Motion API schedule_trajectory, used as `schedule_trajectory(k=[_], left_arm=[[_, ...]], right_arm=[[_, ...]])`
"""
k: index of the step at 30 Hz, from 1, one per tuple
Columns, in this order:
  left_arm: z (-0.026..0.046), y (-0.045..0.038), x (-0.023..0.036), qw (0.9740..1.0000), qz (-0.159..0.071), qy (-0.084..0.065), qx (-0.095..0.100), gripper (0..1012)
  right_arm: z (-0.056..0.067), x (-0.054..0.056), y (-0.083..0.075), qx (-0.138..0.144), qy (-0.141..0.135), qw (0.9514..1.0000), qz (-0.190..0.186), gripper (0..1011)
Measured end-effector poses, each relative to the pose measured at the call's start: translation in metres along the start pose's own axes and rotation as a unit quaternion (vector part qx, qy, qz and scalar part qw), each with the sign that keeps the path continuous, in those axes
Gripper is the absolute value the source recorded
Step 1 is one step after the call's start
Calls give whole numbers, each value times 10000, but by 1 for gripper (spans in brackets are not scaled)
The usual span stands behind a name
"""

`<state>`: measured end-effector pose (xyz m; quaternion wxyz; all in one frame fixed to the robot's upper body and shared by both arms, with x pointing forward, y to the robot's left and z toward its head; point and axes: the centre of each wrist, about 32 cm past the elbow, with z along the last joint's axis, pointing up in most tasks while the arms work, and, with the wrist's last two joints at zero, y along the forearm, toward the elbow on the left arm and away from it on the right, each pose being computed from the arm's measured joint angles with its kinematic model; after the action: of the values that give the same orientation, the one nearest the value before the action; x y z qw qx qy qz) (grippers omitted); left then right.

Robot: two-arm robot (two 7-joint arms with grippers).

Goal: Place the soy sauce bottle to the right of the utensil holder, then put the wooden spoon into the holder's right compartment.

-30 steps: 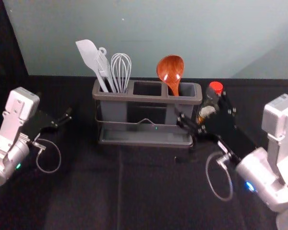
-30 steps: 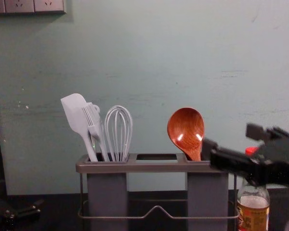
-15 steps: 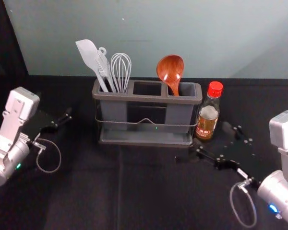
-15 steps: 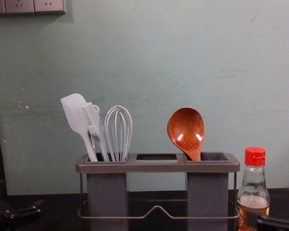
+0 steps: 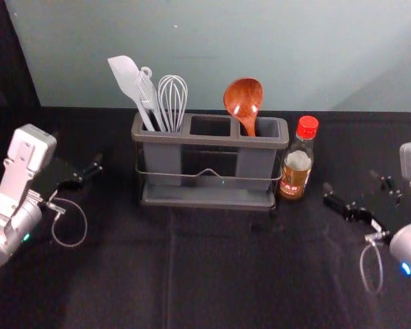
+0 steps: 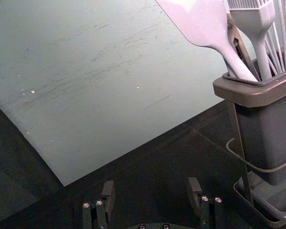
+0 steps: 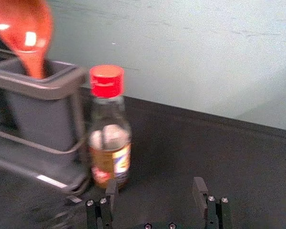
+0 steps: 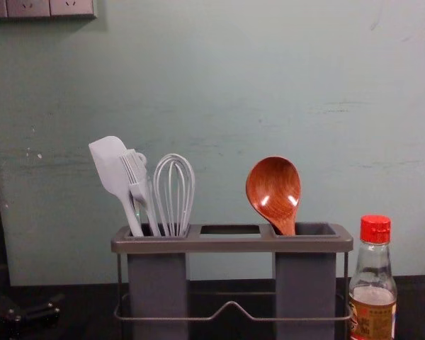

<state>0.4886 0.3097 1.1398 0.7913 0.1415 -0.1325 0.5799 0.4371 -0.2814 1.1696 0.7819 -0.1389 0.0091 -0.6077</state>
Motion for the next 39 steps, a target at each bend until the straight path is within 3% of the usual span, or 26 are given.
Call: schedule_trajectory(k=[4,12,15,24,39], left_arm=[[0,0,0,10000,0,0,1,1005],[0,0,0,10000,0,0,1,1005],[0,0,0,10000,0,0,1,1005],[0,0,0,10000,0,0,1,1005],[0,0,0,10000,0,0,1,1005]], right_arm=[[-4,67,140,111,-155,9996,-227,1004],[-162,156,499,898,-510,9941,-325,1004],[-208,161,614,1006,-580,9924,-400,1004],[-193,120,819,965,-694,9909,-636,1004],[-172,104,865,807,-682,9912,-802,1004]])
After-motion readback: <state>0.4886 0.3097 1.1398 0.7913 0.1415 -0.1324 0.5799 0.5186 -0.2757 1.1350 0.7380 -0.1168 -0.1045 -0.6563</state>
